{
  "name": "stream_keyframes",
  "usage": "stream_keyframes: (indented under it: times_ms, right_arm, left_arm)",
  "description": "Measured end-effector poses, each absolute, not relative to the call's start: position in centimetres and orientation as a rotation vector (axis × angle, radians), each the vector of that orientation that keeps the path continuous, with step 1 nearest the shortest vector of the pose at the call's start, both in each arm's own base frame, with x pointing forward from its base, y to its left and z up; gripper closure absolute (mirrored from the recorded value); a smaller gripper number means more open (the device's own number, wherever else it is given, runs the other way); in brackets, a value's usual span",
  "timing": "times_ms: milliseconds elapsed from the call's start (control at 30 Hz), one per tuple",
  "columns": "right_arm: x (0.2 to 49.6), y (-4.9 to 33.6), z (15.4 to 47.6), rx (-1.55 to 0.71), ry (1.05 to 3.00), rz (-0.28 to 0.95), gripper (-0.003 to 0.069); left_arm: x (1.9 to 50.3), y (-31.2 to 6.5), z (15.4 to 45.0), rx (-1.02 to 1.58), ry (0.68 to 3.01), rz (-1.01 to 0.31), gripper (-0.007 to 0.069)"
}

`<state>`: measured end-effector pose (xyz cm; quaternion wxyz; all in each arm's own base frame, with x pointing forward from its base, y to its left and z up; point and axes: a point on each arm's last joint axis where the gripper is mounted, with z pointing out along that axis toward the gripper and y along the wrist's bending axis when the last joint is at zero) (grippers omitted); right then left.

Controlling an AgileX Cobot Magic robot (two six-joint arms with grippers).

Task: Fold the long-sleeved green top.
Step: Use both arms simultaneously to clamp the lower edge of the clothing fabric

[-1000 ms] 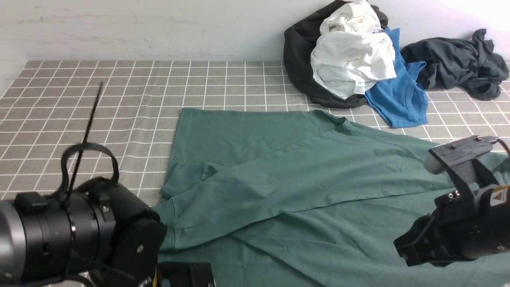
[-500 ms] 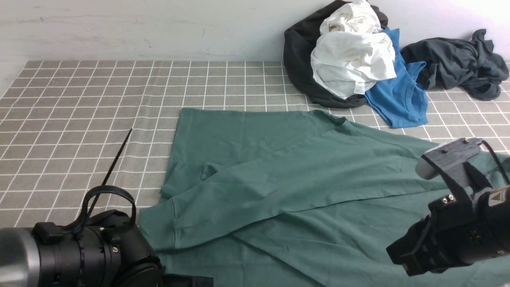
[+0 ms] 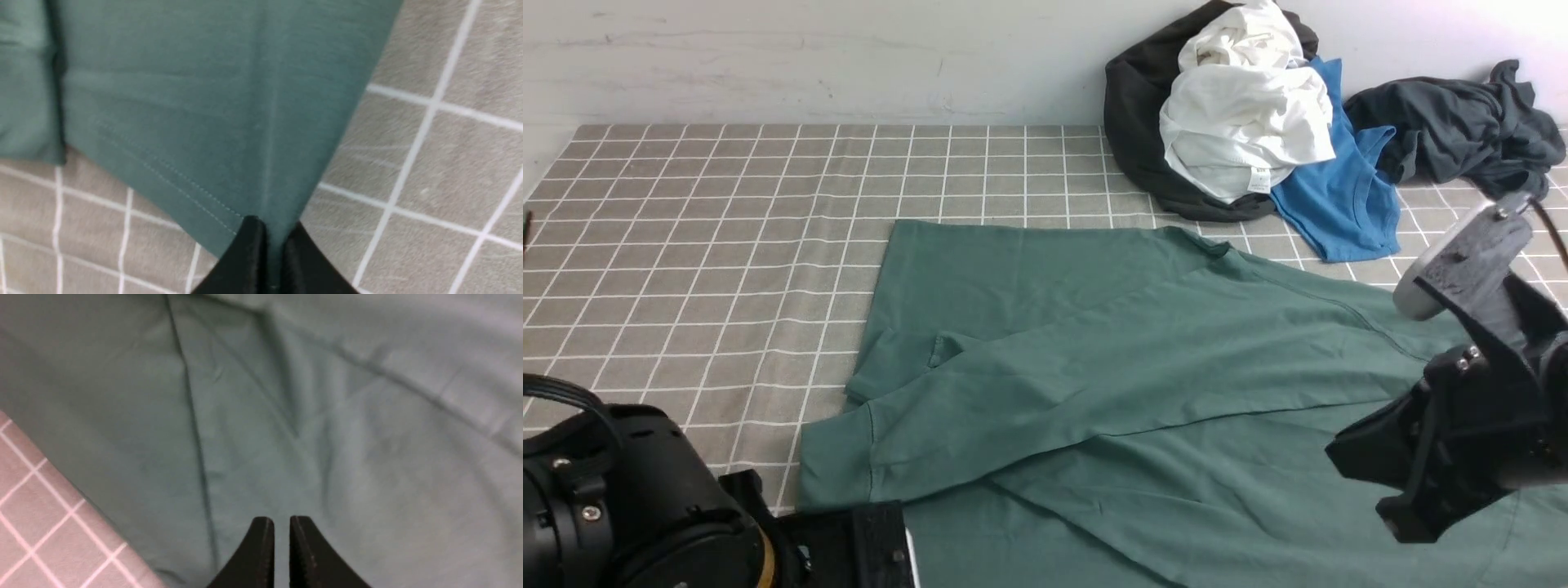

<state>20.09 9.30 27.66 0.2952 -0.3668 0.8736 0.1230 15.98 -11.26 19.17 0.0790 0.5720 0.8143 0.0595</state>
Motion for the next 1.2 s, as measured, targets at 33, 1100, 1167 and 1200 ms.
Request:
stream_keyframes:
  times_ms: [33, 1100, 1167, 1200]
  right_arm:
    - [20.2, 8.9, 27.5, -1.042, 2.323, 0.249, 0.0574]
    - [19.3, 4.2, 14.7, -1.536, 2.477, -0.423, 0.0621]
    - [19.6, 4.2, 15.1, -1.449, 2.527, -0.428, 0.065]
    - [19.6, 4.2, 15.2, -1.44, 2.533, -0.43, 0.0652]
  left_arm:
    - [16.2, -10.8, 19.3, 1.65, 2.48, 0.168, 0.0613]
    - [17.0, -10.2, 21.2, 1.225, 2.622, -0.087, 0.0613]
    - [17.2, -10.5, 22.0, 1.189, 2.607, -0.124, 0.0613]
    - [17.2, -10.5, 22.1, 1.184, 2.606, -0.128, 0.0613]
